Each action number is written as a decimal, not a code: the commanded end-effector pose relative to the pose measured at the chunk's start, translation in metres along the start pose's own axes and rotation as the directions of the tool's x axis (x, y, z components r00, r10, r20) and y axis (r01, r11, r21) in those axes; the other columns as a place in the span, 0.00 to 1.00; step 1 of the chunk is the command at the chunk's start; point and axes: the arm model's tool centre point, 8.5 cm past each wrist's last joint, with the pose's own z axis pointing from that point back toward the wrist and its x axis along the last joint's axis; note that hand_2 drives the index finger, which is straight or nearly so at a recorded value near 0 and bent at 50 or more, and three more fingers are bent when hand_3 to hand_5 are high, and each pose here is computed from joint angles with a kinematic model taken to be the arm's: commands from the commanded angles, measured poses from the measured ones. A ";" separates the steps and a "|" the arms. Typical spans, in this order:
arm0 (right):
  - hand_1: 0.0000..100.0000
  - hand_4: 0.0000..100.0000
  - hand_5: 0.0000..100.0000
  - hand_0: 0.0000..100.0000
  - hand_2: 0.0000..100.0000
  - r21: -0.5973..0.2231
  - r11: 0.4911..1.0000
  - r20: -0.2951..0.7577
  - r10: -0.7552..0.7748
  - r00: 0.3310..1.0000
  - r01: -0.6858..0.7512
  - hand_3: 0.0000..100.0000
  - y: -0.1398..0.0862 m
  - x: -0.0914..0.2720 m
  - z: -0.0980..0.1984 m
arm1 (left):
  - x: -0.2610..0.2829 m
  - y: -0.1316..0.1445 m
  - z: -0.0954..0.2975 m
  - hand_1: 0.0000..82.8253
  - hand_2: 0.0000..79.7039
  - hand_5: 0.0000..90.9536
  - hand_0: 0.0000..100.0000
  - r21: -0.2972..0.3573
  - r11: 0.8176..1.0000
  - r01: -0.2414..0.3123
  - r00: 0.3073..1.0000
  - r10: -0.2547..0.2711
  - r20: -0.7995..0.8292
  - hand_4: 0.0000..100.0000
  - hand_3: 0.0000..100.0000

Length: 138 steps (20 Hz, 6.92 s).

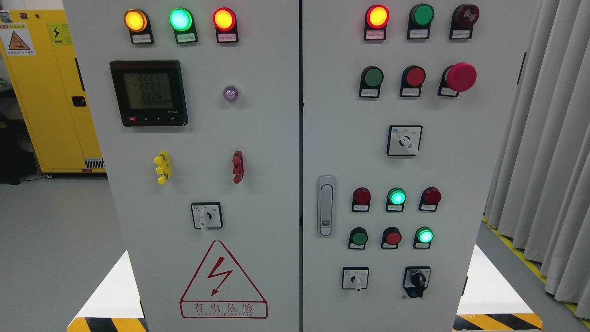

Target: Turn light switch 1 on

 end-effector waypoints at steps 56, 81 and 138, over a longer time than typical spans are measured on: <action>0.50 0.00 0.00 0.00 0.04 0.001 1.000 0.000 0.000 1.000 0.000 0.00 0.000 0.000 0.000 | 0.175 -0.035 -0.126 0.79 0.67 0.89 0.20 0.174 0.985 0.001 0.995 -0.018 0.097 0.88 0.83; 0.50 0.00 0.00 0.00 0.04 0.001 1.000 0.000 0.000 1.000 0.000 0.00 0.000 0.000 0.000 | 0.188 -0.038 -0.134 0.79 0.70 0.95 0.19 0.185 0.983 0.019 0.996 -0.036 0.086 0.89 0.85; 0.50 0.00 0.00 0.00 0.04 0.001 1.000 -0.001 0.000 1.000 0.000 0.00 0.000 -0.001 0.000 | 0.198 -0.055 -0.138 0.76 0.76 0.95 0.29 0.199 0.977 0.074 0.995 -0.086 0.055 0.90 0.91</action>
